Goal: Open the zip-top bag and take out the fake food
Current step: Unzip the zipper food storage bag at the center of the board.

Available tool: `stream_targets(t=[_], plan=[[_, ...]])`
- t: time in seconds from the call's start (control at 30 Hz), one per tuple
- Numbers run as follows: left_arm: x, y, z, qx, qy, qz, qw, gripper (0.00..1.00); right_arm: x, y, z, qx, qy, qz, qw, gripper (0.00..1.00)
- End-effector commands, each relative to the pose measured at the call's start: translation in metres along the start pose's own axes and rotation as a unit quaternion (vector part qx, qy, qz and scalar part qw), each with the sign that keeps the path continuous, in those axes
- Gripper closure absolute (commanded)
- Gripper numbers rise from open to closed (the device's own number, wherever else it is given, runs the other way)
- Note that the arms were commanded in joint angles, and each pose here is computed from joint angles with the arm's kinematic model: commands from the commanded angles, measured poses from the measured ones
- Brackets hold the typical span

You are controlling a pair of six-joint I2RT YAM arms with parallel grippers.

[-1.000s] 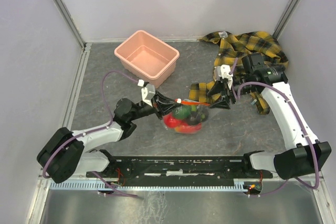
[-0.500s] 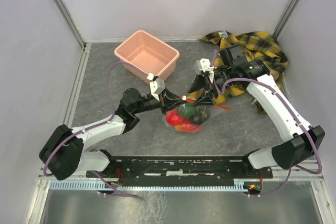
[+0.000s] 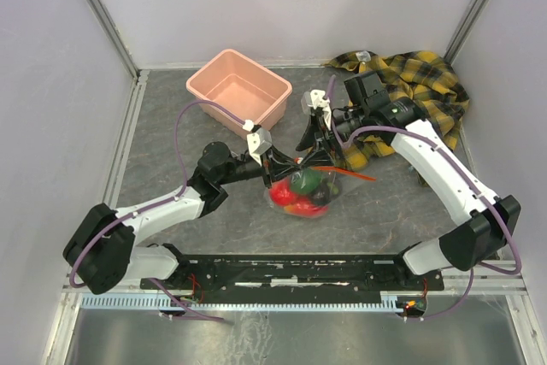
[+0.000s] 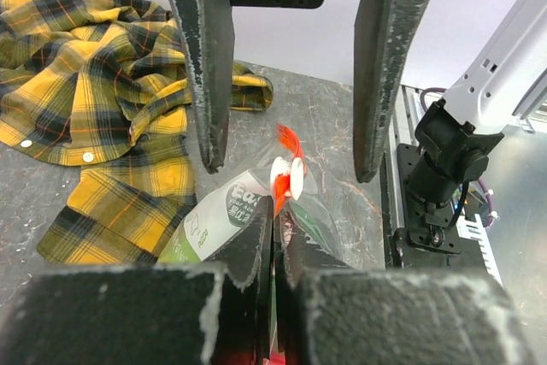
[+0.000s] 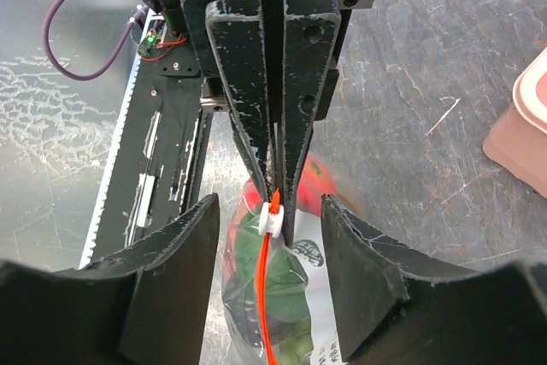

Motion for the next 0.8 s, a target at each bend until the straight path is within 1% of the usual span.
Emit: stream_targets(t=[0.0,0.27,0.37,0.6,0.77], plan=[[-0.001,0.003,-0.029,-0.030,0.049,0.012,0.998,0.97,-0.001,0.000,-0.003,-0.009,0.000,0.008,1.000,0.43],[-0.001,0.004,-0.028,-0.029,0.047,0.012,0.998,0.97,0.004,0.001,0.012,0.004,0.002,-0.001,1.000,0.49],[0.000,0.004,-0.028,-0.029,0.047,0.012,0.998,0.97,0.007,0.000,0.010,0.002,0.002,-0.008,1.000,0.52],[-0.003,0.004,-0.026,-0.027,0.040,0.014,0.999,0.97,0.009,0.000,0.008,-0.002,0.004,-0.013,1.000,0.55],[-0.004,0.003,-0.025,-0.027,0.039,0.014,0.999,0.97,0.011,-0.001,0.007,-0.004,0.008,-0.012,1.000,0.60]])
Point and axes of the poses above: each gripper's point midway between its finger pads, its own y axis out along the fingers, its own x axis along the line the jaws close on, z = x × y, the point moved 2 cm from there along -y, back along the fingers, and after that the axes turned 13 degrees about y, right-handed, at the moved point
